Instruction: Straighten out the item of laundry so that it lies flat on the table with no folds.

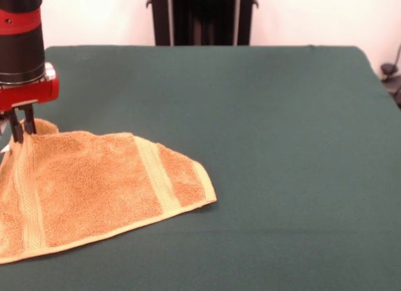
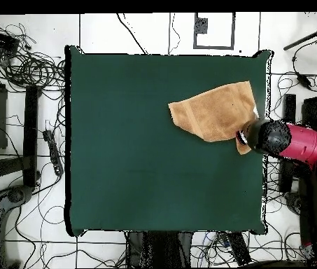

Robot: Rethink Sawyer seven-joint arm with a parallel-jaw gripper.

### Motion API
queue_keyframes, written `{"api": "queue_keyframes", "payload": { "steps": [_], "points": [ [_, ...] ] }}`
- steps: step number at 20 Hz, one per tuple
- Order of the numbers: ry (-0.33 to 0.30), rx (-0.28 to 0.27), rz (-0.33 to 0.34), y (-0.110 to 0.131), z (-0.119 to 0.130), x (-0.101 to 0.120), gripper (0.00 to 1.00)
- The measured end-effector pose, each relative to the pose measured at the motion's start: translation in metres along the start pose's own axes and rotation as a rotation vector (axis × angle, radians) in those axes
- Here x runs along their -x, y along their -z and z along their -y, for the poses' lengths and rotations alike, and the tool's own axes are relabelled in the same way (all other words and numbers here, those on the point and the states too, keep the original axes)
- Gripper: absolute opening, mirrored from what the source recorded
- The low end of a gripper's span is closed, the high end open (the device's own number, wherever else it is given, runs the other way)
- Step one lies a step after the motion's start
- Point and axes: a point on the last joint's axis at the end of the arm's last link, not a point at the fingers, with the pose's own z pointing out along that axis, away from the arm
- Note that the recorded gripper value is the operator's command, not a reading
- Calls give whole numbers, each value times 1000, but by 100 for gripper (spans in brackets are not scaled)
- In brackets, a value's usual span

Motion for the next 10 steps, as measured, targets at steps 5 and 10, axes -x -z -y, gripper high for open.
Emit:
{"api": "queue_keyframes", "payload": {
  "steps": [5, 10],
  "points": [
    [-13, 6, -2, 1, -1, 0, 0],
    [-19, 11, -7, 2, -2, 1, 0]
  ]
}}
